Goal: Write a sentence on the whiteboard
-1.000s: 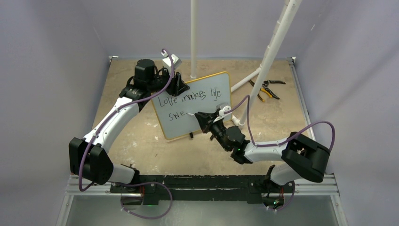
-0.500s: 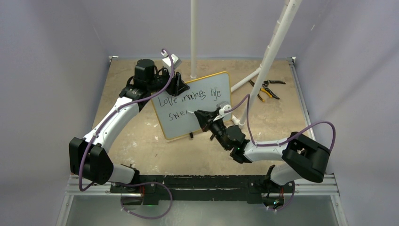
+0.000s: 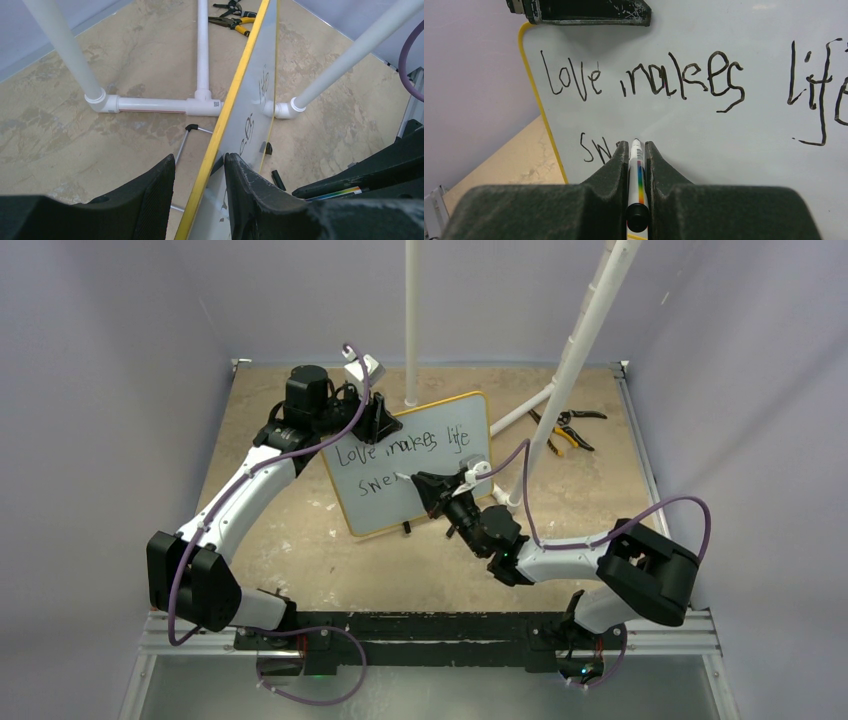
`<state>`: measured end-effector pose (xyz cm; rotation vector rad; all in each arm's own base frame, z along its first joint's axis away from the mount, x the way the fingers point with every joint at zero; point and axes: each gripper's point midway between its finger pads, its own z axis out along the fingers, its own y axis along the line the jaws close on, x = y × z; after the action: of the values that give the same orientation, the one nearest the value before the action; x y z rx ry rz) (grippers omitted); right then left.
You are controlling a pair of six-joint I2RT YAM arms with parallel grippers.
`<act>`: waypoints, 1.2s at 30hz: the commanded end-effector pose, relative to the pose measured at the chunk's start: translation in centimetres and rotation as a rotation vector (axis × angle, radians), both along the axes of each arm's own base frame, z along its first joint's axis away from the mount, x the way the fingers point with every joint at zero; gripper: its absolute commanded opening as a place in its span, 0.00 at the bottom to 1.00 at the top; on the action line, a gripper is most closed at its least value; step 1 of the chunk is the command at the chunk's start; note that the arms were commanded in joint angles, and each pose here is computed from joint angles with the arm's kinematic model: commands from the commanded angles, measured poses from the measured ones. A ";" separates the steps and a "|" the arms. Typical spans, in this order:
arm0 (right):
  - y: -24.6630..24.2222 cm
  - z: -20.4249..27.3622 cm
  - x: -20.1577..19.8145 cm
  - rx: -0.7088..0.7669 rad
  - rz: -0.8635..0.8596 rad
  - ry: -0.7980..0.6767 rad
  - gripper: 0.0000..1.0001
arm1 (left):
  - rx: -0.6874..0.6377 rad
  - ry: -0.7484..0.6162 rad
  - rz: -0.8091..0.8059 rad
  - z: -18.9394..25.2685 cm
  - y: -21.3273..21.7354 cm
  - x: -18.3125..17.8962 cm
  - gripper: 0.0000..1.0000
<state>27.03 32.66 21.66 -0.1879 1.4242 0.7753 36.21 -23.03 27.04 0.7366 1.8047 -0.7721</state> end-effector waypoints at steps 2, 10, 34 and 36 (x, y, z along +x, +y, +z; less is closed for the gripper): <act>-0.1 -0.2 0.1 0.014 0.006 0.010 0.00 | -0.007 0.060 -0.027 -1.3 -0.4 -0.7 0.08; -0.3 -1.6 -0.4 0.001 0.018 0.047 0.00 | -0.007 0.062 -0.027 -1.3 -0.4 -0.6 0.08; -2.9 -0.5 -0.5 0.034 -0.056 0.048 0.00 | -0.006 0.066 -0.028 -1.5 -0.5 -0.6 0.08; -2.9 0.3 -0.9 0.051 -0.035 0.019 0.00 | -0.007 0.064 -0.028 -1.4 -0.5 -0.6 0.08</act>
<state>26.32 30.61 19.74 -0.1425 1.4976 0.7610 36.20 -23.11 27.06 0.7398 1.8017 -0.7766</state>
